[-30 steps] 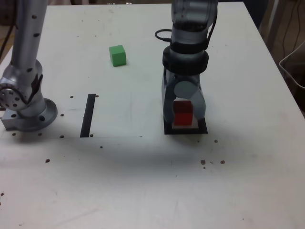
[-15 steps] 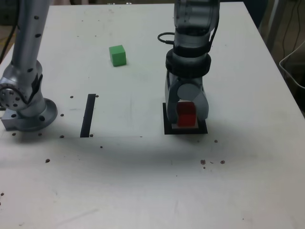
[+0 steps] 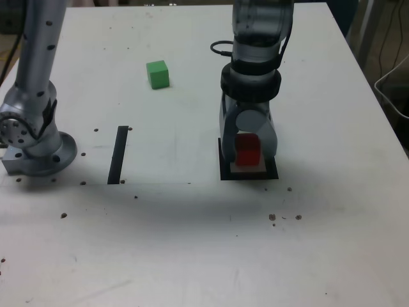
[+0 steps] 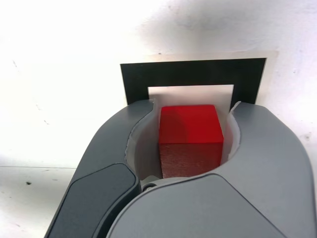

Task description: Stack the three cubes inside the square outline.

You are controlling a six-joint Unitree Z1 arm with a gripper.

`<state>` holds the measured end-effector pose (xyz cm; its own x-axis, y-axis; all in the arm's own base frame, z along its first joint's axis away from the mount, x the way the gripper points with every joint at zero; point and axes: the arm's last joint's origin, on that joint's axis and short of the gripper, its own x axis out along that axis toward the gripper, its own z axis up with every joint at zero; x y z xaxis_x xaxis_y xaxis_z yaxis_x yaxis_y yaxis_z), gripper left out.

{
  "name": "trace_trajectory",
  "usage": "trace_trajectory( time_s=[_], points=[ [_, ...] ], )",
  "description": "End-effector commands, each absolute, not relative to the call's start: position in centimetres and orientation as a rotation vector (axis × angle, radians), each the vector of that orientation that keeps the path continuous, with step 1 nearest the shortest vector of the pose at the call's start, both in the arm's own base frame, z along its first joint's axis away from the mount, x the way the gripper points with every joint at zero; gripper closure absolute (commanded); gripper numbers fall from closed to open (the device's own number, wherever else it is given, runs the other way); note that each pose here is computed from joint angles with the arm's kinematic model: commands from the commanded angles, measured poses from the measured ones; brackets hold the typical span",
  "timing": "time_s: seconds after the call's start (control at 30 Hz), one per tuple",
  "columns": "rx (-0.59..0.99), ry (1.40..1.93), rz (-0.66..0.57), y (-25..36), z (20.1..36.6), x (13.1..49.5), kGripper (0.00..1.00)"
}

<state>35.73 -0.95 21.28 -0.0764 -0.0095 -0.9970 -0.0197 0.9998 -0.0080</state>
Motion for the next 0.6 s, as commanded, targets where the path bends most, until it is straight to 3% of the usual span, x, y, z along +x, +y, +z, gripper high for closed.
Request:
trace_trajectory(
  time_s=[0.0, 0.27, 0.57],
  points=[
    [-0.020, 1.641, 0.006, -0.9, 21.7, 35.5, 0.37],
    [-0.013, 1.636, 0.000, -0.9, 22.4, 35.1, 0.02],
    [-0.004, 1.631, 0.001, -0.9, 23.6, 34.2, 0.01]
  ],
)
